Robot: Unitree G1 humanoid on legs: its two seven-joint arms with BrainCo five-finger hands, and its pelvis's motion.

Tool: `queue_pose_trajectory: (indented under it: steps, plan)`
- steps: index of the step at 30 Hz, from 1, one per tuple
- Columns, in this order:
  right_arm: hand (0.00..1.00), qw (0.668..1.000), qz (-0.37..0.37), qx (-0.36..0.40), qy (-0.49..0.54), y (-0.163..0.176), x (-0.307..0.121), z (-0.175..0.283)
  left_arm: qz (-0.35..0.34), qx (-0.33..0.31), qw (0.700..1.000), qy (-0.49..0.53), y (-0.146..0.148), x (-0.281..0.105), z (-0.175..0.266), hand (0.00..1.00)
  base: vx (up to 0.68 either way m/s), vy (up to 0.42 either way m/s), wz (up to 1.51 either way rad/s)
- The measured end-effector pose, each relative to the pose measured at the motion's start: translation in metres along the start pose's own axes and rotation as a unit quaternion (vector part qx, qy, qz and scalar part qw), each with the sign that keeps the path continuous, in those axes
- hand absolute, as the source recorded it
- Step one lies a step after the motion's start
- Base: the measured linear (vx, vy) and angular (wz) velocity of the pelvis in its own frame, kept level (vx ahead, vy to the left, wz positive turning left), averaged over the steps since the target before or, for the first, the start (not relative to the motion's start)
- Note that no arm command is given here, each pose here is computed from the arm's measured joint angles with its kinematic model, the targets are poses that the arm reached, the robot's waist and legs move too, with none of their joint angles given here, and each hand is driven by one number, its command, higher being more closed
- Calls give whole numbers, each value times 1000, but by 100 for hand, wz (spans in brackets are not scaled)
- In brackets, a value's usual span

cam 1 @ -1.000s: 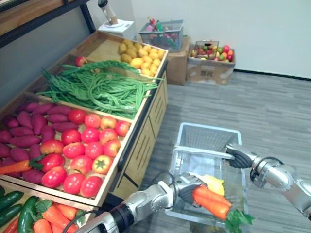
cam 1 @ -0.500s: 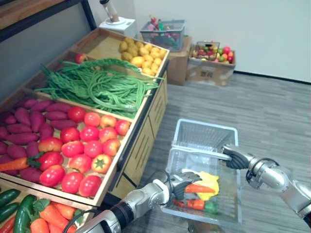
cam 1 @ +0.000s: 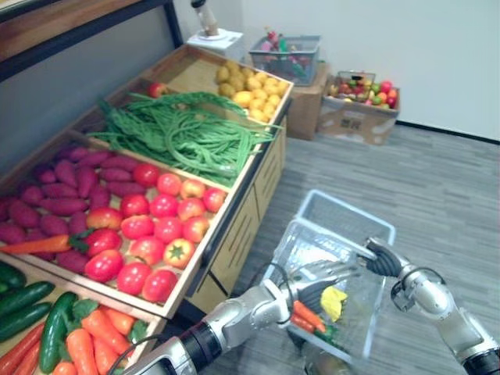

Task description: Pick vegetable in the basket

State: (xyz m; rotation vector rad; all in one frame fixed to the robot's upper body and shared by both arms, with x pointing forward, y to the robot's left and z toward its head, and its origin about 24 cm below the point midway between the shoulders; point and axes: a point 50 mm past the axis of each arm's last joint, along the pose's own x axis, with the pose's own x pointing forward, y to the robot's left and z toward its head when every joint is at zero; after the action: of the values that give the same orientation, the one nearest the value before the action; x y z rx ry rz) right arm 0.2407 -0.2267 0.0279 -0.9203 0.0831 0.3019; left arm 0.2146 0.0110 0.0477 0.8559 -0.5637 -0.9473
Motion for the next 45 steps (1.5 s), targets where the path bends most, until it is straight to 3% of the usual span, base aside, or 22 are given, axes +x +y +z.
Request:
queue_pose_trajectory:
  steps: [2, 7, 15, 19, 23, 26, 28, 33, 37, 39, 41, 43, 45]
  plan:
    - [100, 996, -27, 51, 71, 12, -5, -24, 53, -58, 997, -23, 12, -3, 16, 0, -49, -36, 61]
    - [100, 967, -61, 122, 214, 41, -27, -71, 109, -143, 983, -41, 25, -20, 29, 0, -63, -53, 79]
    - [100, 848, -118, 233, 460, 92, -106, -141, 213, -159, 961, 70, 43, -80, 1, 0, -31, -30, 111]
    - [100, 774, -129, 308, 538, 132, -138, -145, 314, -156, 924, 152, 54, -115, -18, 0, 5, -17, 123]
    - [100, 723, -158, 341, 580, 146, -159, -147, 472, -151, 833, 246, 62, -155, -39, 0, 4, 12, 96]
    - [100, 702, -170, 349, 597, 155, -168, -145, 561, -147, 728, 365, 48, -202, -67, 0, 32, 7, 98]
    - [100, 686, -183, 373, 597, 163, -163, -139, 608, -134, 625, 470, 27, -242, -80, 0, 42, -32, 67]
    - [100, 676, -183, 401, 590, 180, -151, -124, 613, -116, 516, 587, -13, -281, -86, 0, -29, -26, 15]
    - [100, 676, -178, 408, 587, 188, -148, -117, 573, -120, 430, 687, -60, -305, -85, 0, -50, -11, -14]
    - [100, 670, -181, 405, 595, 192, -152, -115, 544, -154, 336, 753, -102, -326, -73, 0, 16, -7, -9]
    - [100, 665, -184, 407, 599, 193, -154, -114, 519, -182, 280, 787, -129, -335, -62, 0, 51, 1, -9]
    - [100, 656, -188, 410, 605, 195, -155, -115, 476, -232, 198, 824, -171, -344, -38, 0, 92, 4, -19]
    - [100, 648, -192, 413, 610, 195, -157, -115, 453, -265, 169, 834, -187, -343, -29, 0, 109, 8, -7]
